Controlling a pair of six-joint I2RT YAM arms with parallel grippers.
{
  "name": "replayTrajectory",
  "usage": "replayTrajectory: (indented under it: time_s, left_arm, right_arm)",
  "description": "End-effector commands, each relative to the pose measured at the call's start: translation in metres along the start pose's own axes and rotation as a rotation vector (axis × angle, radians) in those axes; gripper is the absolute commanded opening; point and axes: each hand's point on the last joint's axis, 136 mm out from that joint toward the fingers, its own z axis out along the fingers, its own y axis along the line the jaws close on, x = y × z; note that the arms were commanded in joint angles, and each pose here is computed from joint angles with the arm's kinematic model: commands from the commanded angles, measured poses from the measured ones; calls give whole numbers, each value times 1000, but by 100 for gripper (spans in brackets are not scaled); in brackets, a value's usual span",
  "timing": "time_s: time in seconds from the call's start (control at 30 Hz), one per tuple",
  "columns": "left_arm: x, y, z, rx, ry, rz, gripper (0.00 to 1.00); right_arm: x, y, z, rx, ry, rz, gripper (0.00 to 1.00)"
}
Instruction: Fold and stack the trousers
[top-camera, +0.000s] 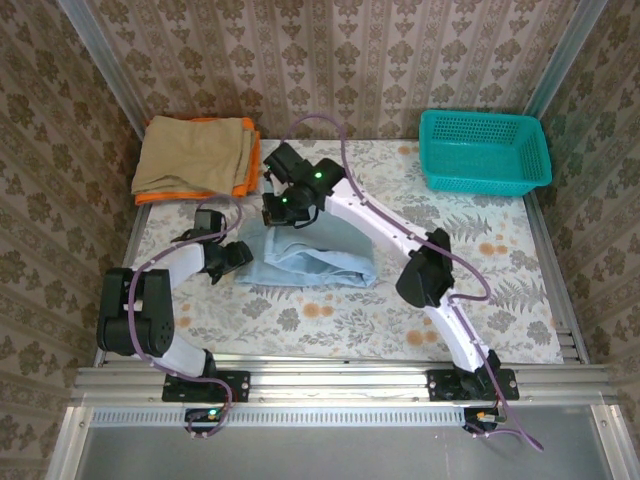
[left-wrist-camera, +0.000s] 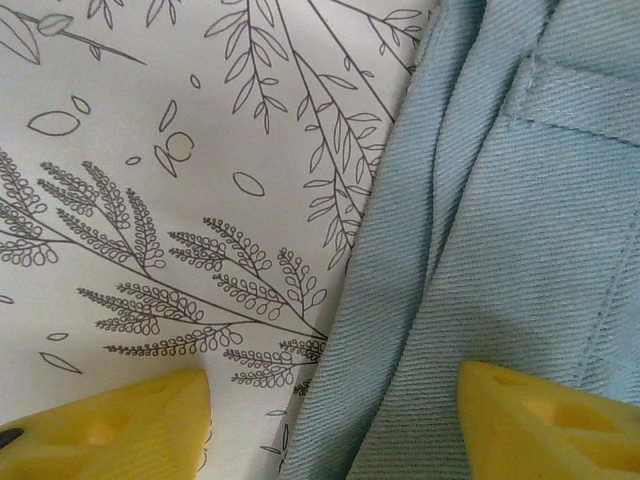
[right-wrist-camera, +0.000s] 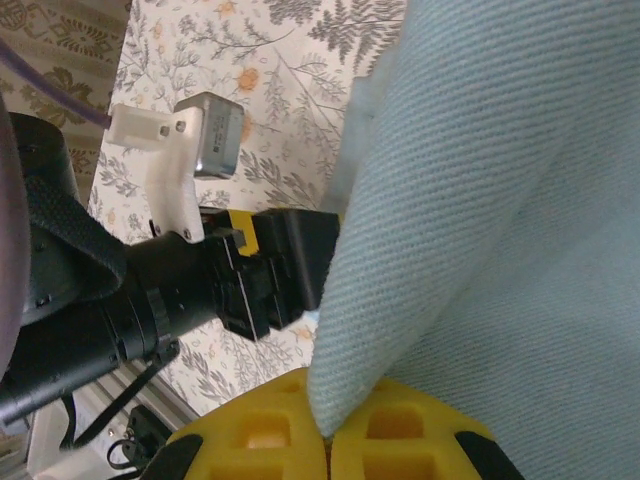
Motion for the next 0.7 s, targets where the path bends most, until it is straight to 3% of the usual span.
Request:
replayTrajectory:
  time_s: [0.0, 0.37, 0.47, 0.53, 0.67]
  left_arm:
    - [14, -9, 9, 74, 53, -18, 66]
    - [12, -7, 4, 93, 40, -44, 65]
    - [8, -2, -3, 99, 20, -82, 66]
    - [3, 6, -15, 89, -14, -117, 68]
    - [-9, 31, -51, 37, -110, -190, 75]
  right_arm:
    - [6, 25, 12, -73, 31, -1, 0]
    - [22, 38, 70, -145, 95, 45, 0]
    - [16, 49, 82, -226, 86, 65, 15]
    - [11, 52, 87, -279, 90, 105, 39]
    - [-2, 60, 71, -338, 71, 124, 54]
